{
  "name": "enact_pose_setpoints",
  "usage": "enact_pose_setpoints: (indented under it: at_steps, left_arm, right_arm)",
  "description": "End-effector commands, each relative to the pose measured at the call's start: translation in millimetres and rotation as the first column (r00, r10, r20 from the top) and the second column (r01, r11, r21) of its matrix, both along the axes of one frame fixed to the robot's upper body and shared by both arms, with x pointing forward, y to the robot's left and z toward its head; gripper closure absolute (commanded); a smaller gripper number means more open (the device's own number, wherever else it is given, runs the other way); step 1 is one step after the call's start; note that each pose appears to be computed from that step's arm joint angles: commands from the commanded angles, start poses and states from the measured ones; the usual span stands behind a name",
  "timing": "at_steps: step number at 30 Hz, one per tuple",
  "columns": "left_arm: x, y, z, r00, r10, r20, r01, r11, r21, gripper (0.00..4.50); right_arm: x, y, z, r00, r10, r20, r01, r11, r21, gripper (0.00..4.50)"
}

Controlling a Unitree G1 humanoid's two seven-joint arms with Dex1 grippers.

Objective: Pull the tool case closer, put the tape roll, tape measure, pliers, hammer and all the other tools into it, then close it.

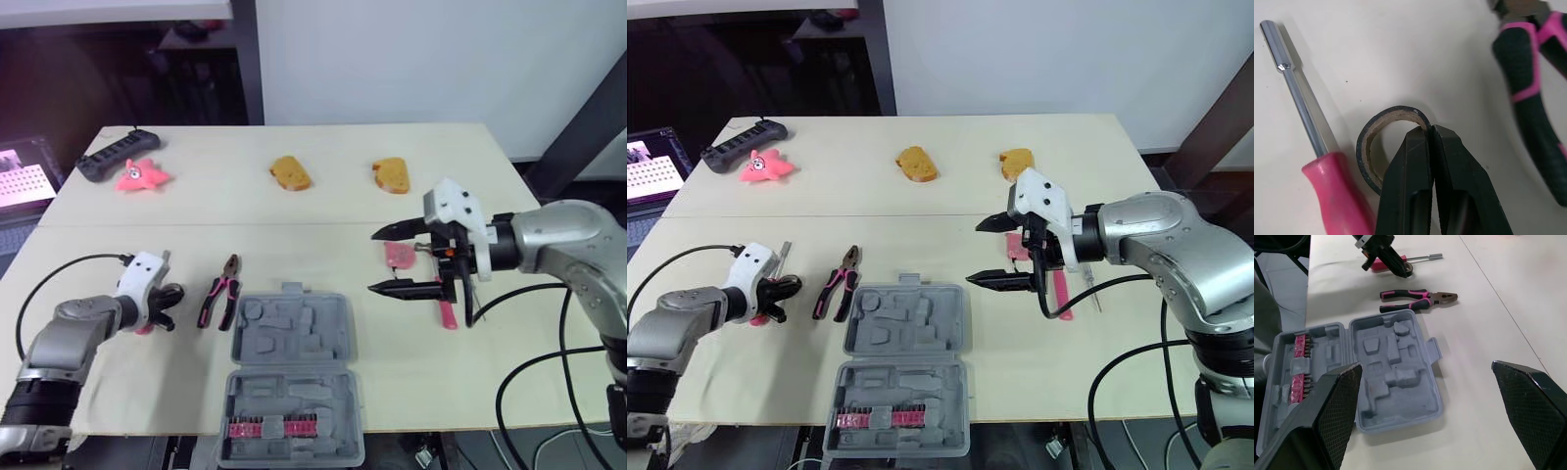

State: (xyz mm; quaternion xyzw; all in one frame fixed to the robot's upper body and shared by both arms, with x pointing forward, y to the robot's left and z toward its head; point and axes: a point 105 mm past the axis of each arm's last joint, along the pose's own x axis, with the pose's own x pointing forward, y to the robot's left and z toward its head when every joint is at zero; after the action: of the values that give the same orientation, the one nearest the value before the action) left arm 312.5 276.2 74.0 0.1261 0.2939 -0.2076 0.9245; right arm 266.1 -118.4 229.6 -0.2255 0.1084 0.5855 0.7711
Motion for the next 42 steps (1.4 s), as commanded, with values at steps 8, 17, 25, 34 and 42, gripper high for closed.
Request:
enact_pose_setpoints:
  at_steps: [8, 17, 25, 34, 42]
  left_arm:
    - [-20, -89, 69, 0.802, -0.595, -0.042, 0.596, 0.802, 0.017, 4.46]
    - [-28, -124, 49, 0.582, -0.788, -0.201, 0.810, 0.583, 0.064, 4.46]
    - [-19, -123, 30, 0.568, -0.791, -0.227, 0.821, 0.561, 0.100, 4.46]
    - [-7, -129, 27, 0.577, -0.795, -0.186, 0.817, 0.558, 0.146, 4.46]
    - [-4, -132, 18, 0.573, -0.803, -0.167, 0.819, 0.553, 0.152, 4.46]
  right_arm:
    - [-7, 5, -3, 1.000, -0.007, 0.021, 0.006, 1.000, 0.012, 0.00]
    - [-16, 3, -18, 0.997, -0.072, 0.020, 0.072, 0.997, 0.011, 0.00]
    - [-17, 0, -20, 0.993, -0.112, 0.033, 0.112, 0.994, 0.018, 0.00]
    - [-15, -1, -20, 0.991, -0.127, 0.040, 0.126, 0.992, 0.025, 0.00]
    - [-15, -2, -20, 0.990, -0.132, 0.043, 0.131, 0.991, 0.026, 0.00]
